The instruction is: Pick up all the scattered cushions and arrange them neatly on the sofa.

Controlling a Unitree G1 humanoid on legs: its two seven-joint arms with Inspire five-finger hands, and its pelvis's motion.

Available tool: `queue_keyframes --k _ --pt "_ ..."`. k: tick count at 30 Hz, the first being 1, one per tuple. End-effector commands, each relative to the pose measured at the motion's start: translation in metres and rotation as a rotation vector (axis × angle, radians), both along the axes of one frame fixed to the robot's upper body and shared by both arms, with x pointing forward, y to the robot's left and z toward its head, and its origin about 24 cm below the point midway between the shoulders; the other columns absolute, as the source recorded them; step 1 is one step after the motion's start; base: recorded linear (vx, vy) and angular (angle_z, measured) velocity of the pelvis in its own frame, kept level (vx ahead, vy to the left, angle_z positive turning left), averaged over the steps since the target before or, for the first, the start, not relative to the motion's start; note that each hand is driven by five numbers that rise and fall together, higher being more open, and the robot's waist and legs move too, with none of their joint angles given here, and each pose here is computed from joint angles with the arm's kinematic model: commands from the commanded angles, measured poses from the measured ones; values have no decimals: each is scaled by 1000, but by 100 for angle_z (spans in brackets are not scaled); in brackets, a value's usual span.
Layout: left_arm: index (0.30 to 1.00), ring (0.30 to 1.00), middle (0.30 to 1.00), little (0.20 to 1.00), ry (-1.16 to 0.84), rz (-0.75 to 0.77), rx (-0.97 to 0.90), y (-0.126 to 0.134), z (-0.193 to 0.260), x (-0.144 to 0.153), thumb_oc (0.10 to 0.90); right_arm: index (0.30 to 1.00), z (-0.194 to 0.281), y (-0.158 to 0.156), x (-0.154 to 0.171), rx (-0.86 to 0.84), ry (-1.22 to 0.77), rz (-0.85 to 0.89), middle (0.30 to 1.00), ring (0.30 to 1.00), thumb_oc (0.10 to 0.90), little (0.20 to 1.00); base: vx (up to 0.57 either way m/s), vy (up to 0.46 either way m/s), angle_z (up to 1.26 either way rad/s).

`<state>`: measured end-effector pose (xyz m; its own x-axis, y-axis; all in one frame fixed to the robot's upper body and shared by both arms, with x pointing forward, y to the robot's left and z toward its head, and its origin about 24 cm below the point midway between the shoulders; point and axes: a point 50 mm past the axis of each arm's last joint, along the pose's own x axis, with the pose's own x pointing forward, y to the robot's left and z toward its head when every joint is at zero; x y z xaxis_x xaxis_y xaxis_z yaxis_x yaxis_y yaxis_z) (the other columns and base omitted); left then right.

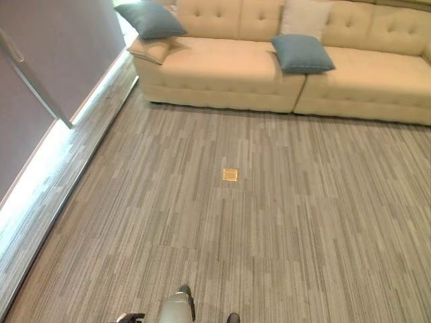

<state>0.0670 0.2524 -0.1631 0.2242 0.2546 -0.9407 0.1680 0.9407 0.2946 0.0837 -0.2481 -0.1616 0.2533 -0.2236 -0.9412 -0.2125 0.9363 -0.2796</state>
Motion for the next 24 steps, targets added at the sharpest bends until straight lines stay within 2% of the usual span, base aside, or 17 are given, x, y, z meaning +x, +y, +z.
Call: queue_keyframes --k 1,4,6,7,9,10,13,14,15,16,19,22,24 --pt "900 900 900 900 69 1 69 21 4 -19 800 900 7 -17 8 -58 -55 -13 900 900 800 900 324 132 19" --pt "900 900 900 900 118 49 70 25 4 -39 800 900 0 -6 -7 -38 17 43 900 900 800 900 589 199 4" --pt "900 900 900 900 125 43 87 29 5 -40 800 900 -1 -3 -8 -30 19 39 900 900 800 900 486 192 -8" --pt "900 900 900 900 119 39 119 39 9 -34 800 900 -1 -6 -16 -23 30 -30 900 900 800 900 705 348 -13" --pt "900 900 900 900 107 32 123 42 11 -30 800 900 -1 -10 -21 -23 36 -67 900 900 800 900 523 317 13" --pt "900 900 900 900 61 -9 117 41 12 -13 800 900 -1 -12 -26 -23 39 -99 900 900 800 900 643 370 50" --pt "900 900 900 900 -91 6 121 43 20 25 800 900 -2 -11 -30 -30 43 -94 900 900 800 900 640 289 92" --pt "900 900 900 900 -92 6 120 43 20 25 800 900 -2 -11 -30 -30 43 -94 900 900 800 900 646 82 87" --pt "900 900 900 900 -148 1 120 42 24 45 800 900 -3 -10 -39 -26 66 -110 900 900 800 900 483 37 93" --pt "900 900 900 900 -149 1 120 41 24 45 800 900 -3 -10 -39 -26 65 -110 900 900 800 900 877 -5 76" --pt "900 900 900 900 -183 -86 130 33 27 65 800 900 -1 -16 -39 -36 74 -94 900 900 800 900 798 -190 91" --pt "900 900 900 900 -182 -73 120 29 25 64 800 900 -1 -18 -38 -42 89 -76 900 900 800 900 782 -242 93" --pt "900 900 900 900 -131 -53 109 29 20 48 800 900 0 -20 -40 -50 101 -64 900 900 800 900 736 -309 62"
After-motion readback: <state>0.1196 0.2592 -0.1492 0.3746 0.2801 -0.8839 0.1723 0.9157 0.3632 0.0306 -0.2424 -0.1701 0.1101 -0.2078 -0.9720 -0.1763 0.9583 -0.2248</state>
